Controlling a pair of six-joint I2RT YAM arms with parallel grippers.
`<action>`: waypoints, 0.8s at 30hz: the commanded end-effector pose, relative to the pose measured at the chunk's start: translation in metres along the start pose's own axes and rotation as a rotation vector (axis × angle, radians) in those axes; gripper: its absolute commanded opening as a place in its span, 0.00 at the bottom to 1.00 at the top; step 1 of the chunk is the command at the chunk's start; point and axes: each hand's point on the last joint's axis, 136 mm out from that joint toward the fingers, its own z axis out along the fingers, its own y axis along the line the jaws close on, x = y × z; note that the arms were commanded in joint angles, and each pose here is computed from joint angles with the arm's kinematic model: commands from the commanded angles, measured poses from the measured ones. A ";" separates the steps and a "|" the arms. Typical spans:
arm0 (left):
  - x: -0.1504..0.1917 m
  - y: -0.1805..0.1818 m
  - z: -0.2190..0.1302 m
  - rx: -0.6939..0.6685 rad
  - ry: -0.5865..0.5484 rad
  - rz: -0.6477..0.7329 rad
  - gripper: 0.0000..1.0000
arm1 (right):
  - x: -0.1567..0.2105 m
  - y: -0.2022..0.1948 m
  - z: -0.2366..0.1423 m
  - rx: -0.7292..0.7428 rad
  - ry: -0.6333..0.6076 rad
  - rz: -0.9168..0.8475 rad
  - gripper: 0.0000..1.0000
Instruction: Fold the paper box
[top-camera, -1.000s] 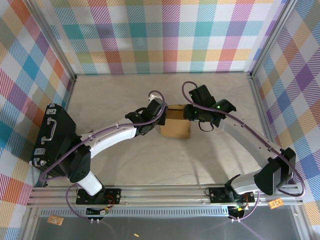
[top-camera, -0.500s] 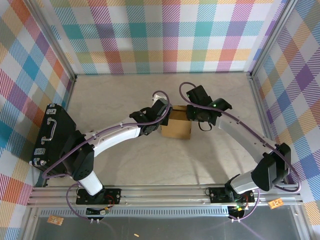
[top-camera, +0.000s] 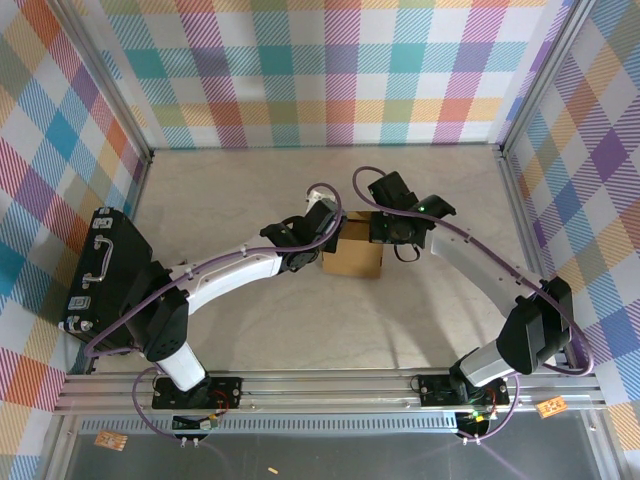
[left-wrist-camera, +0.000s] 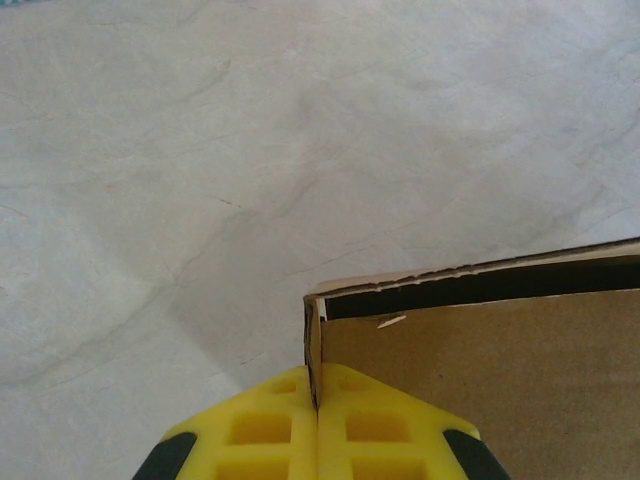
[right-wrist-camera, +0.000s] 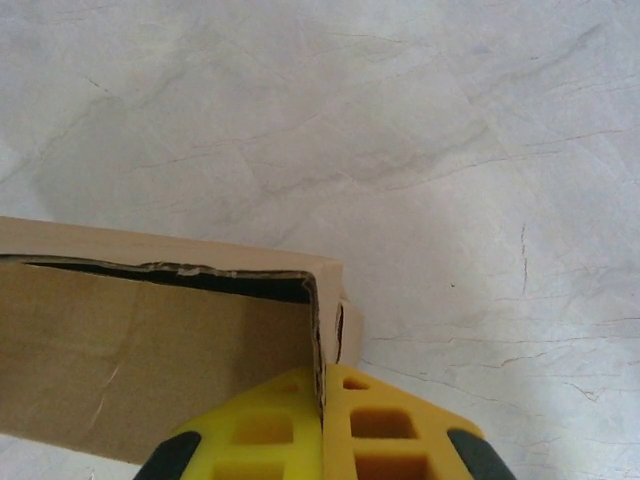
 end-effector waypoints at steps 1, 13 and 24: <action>0.024 -0.002 0.001 -0.021 0.080 0.078 0.01 | 0.006 0.002 0.007 0.011 0.015 0.018 0.00; 0.040 -0.005 0.014 -0.031 0.087 0.117 0.01 | 0.010 -0.008 -0.033 -0.033 -0.022 0.020 0.45; 0.042 -0.006 0.014 -0.046 0.081 0.137 0.00 | -0.040 0.010 -0.063 -0.201 -0.183 0.123 0.49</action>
